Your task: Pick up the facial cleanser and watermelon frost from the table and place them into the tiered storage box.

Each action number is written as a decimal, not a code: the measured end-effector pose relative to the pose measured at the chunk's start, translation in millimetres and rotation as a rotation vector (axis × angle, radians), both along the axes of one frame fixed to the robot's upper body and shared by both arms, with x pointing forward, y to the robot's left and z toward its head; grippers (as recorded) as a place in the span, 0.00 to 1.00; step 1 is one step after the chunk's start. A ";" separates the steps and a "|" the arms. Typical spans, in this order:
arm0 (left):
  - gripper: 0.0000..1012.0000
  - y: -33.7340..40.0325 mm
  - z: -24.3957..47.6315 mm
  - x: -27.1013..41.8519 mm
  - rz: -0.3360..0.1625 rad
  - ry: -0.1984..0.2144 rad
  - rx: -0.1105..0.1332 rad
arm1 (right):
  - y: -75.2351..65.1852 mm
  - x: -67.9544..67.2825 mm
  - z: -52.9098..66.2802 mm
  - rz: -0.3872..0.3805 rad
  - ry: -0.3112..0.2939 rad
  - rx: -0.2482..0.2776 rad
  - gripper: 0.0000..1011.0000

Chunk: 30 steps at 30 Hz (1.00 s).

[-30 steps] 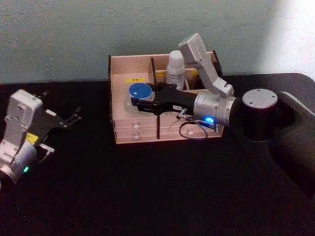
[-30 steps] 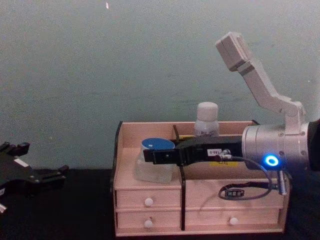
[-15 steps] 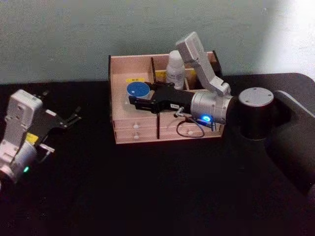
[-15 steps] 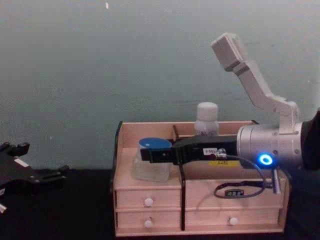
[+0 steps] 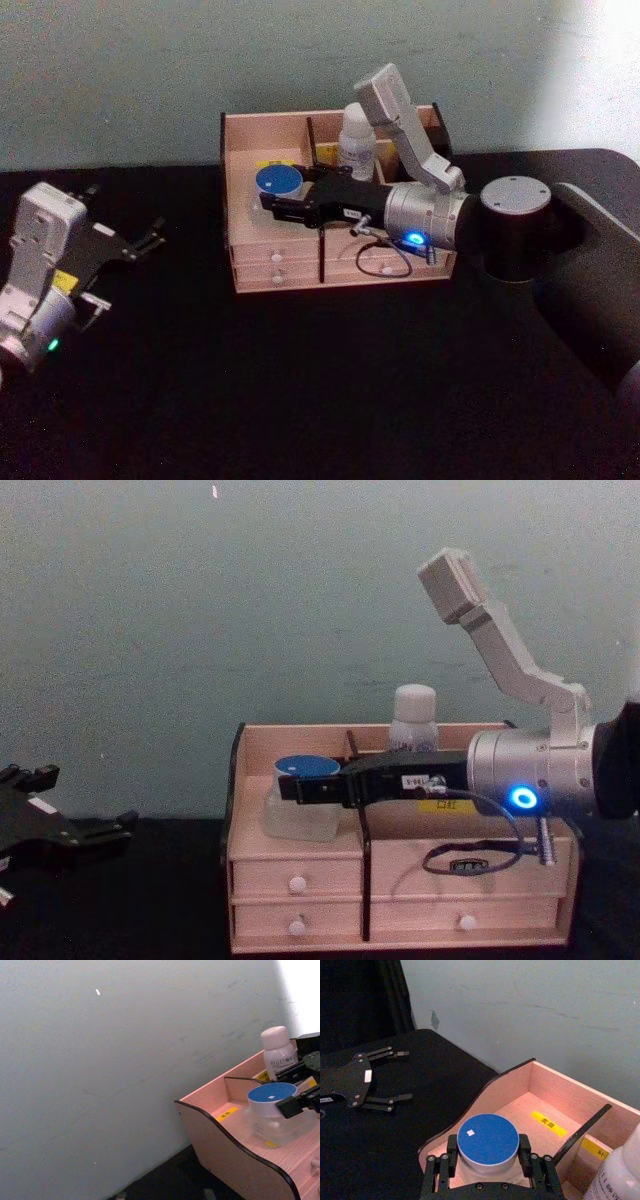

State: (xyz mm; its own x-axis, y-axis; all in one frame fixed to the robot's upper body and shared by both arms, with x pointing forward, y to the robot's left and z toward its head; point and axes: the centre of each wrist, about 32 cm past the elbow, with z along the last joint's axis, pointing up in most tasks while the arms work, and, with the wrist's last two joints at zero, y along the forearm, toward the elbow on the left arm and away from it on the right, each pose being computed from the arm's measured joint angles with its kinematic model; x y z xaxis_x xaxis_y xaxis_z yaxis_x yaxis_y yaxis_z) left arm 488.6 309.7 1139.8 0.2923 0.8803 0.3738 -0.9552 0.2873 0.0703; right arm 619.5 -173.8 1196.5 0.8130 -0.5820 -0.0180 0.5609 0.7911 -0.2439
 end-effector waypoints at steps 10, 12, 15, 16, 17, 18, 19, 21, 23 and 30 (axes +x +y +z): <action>0.99 0.0 0.0 0.0 0.000 0.000 0.000 | -0.2 -0.3 0.0 0.000 0.000 -0.001 0.72; 0.99 0.0 0.0 0.0 0.000 0.000 0.000 | -0.2 -0.3 0.0 0.000 0.000 -0.001 0.72; 0.99 0.0 0.0 0.0 0.000 0.000 0.000 | -0.2 -0.4 -0.1 0.000 0.001 -0.001 0.72; 0.99 0.0 0.0 0.0 0.000 0.000 0.000 | -0.2 -0.5 -0.2 0.000 0.001 -0.001 0.73; 0.99 0.0 0.0 0.0 0.000 0.000 0.000 | -0.2 -0.5 -0.3 0.000 0.001 -0.001 0.75; 0.99 0.0 0.0 0.0 0.000 0.000 0.000 | -0.2 -0.5 -0.3 0.000 0.002 -0.002 0.76; 0.99 0.0 0.0 0.0 0.000 0.000 0.000 | -0.2 -0.5 -0.3 0.000 0.002 -0.002 0.80; 0.99 0.0 0.0 0.0 0.000 0.000 0.000 | -0.2 -0.6 -0.4 0.000 0.002 -0.002 0.87; 0.99 0.0 0.0 0.0 0.000 0.000 0.000 | -0.3 -0.7 -0.5 0.000 0.003 -0.003 0.89; 0.99 0.0 0.0 0.0 0.000 0.000 0.000 | -0.3 -0.7 -0.3 0.000 0.003 -0.003 0.99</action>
State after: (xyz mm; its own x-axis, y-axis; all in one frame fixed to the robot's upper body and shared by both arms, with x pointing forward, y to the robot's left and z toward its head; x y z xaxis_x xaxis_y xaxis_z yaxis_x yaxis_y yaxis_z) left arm 488.6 309.7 1139.8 0.2923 0.8803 0.3737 -0.9553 0.2873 0.0703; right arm 618.8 -174.1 1196.2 0.8131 -0.5818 -0.0185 0.5600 0.7906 -0.2476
